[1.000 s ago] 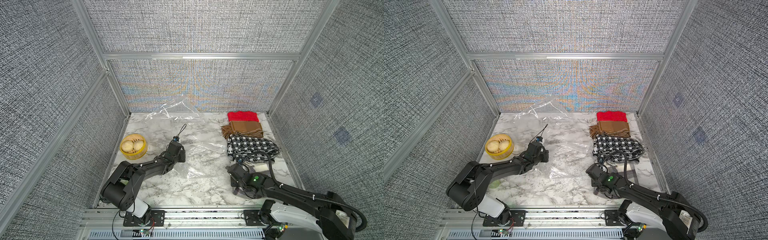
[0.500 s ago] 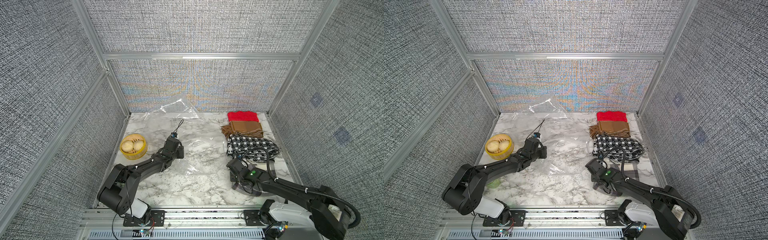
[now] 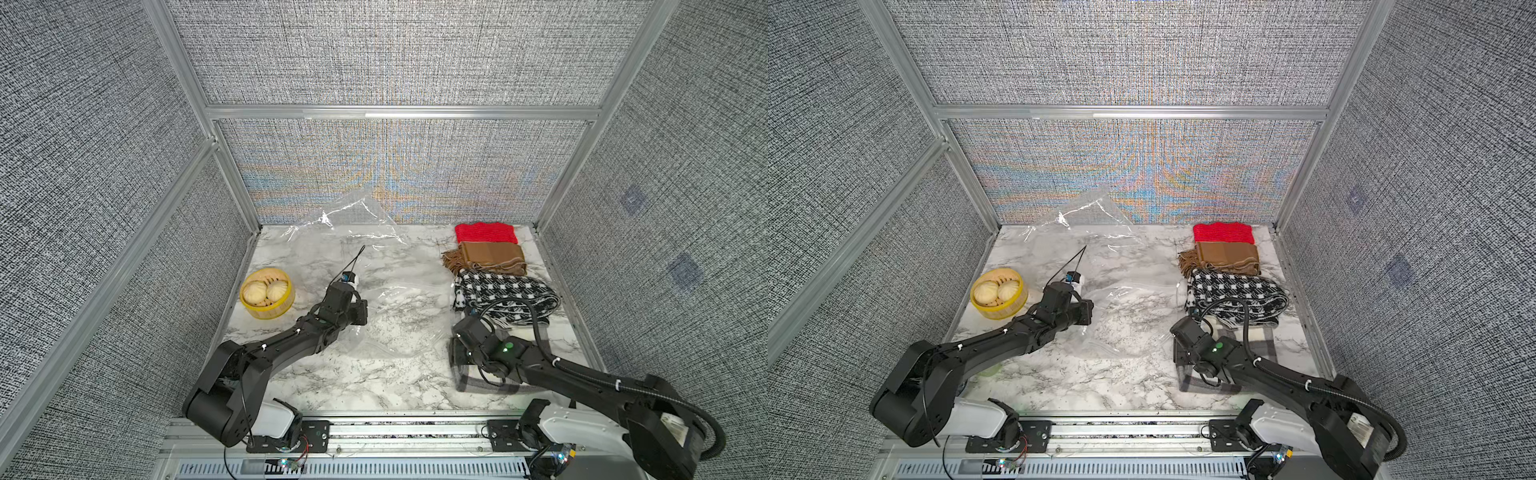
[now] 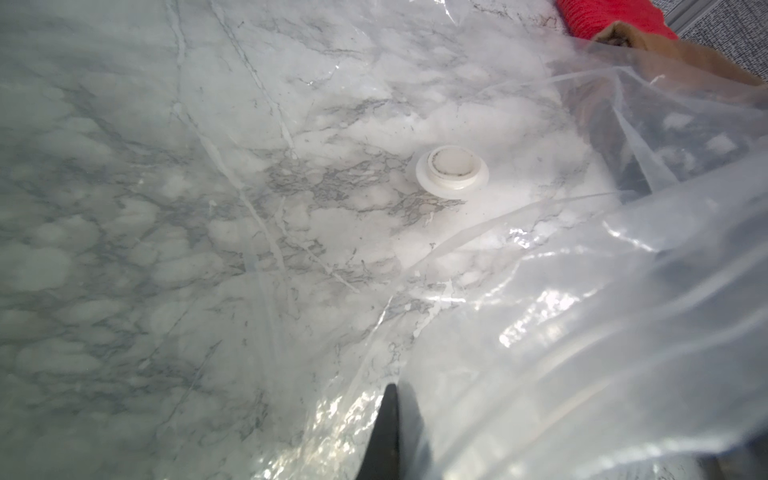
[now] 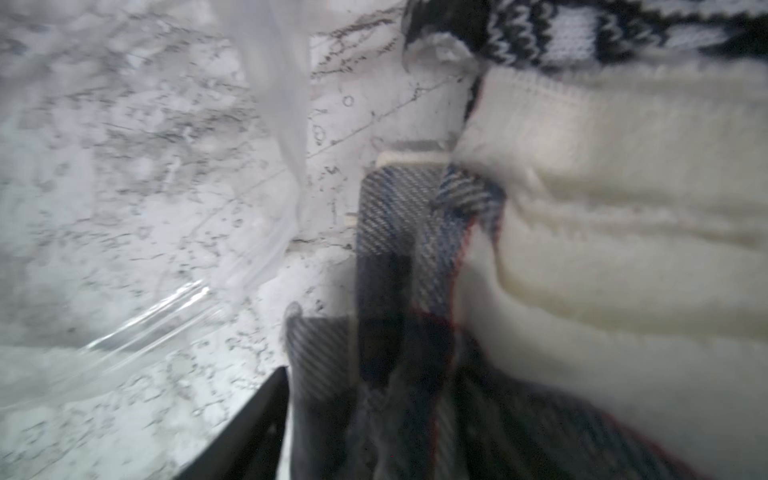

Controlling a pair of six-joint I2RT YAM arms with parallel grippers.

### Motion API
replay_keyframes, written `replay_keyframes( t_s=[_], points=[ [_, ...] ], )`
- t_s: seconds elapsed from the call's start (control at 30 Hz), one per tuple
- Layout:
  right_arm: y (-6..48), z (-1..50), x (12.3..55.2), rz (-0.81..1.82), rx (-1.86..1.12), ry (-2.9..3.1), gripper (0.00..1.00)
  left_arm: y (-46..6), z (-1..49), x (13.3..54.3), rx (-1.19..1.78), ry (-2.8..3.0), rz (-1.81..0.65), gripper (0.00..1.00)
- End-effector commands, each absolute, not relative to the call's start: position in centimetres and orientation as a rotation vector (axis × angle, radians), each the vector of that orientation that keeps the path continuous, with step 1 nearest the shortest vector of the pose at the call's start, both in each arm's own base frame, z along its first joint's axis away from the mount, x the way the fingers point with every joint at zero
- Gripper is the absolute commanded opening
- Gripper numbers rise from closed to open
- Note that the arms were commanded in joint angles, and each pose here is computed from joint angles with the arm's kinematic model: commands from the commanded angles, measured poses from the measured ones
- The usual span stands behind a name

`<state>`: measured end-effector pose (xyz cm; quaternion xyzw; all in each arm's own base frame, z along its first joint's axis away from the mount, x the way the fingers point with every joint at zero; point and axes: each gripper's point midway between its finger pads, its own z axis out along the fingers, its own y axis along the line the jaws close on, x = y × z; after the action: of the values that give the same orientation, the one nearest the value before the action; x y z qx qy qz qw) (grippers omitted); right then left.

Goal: Take the scarf out of the vacuum bag
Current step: Take out the scarf from the vacuum bag.

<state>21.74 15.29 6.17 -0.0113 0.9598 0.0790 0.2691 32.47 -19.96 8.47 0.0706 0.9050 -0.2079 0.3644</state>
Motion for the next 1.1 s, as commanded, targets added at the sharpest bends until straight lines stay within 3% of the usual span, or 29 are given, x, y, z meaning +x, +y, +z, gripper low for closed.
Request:
replay_keyframes(
  t_s=[0.0, 0.1, 0.2, 0.27, 0.43, 0.53, 0.67, 0.87, 0.97, 1.07],
  points=[
    [15.2, 6.6, 20.5, 0.238, -0.044, 2.640, 0.77, -20.5, 9.3, 32.7, 0.191, 2.292, -0.573, 0.00],
    [14.9, 7.3, 20.2, 0.246, -0.049, 2.637, 0.76, -20.6, 9.3, 32.6, 0.200, 2.293, -0.584, 0.00],
    [13.9, 7.2, 19.9, 0.210, -0.017, 2.629, 0.62, -20.5, 9.1, 32.4, 0.197, 2.292, -0.584, 0.00],
    [13.2, 6.9, 19.9, 0.177, 0.001, 2.623, 0.57, -20.4, 9.0, 32.3, 0.194, 2.294, -0.587, 0.00],
    [15.1, 5.4, 19.6, 0.217, -0.097, 2.679, 0.69, -20.6, 8.6, 32.1, 0.202, 2.301, -0.601, 0.00],
    [13.9, 3.8, 18.6, 0.028, -0.129, 2.733, 0.76, -20.5, 8.1, 31.8, 0.203, 2.308, -0.601, 0.00],
    [14.4, 2.7, 18.4, -0.011, -0.151, 2.738, 0.74, -20.7, 8.0, 31.8, 0.207, 2.309, -0.620, 0.00],
    [12.4, 1.4, 17.9, -0.359, -0.156, 2.729, 0.67, -20.7, 7.7, 31.5, 0.203, 2.312, -0.625, 0.00],
    [12.7, 0.6, 17.6, -0.345, -0.146, 2.768, 0.56, -20.7, 7.6, 31.5, 0.207, 2.313, -0.630, 0.00],
    [12.1, 0.9, 18.0, -0.356, -0.112, 2.753, 0.36, -20.8, 7.6, 31.5, 0.208, 2.314, -0.631, 0.00]
  ],
)
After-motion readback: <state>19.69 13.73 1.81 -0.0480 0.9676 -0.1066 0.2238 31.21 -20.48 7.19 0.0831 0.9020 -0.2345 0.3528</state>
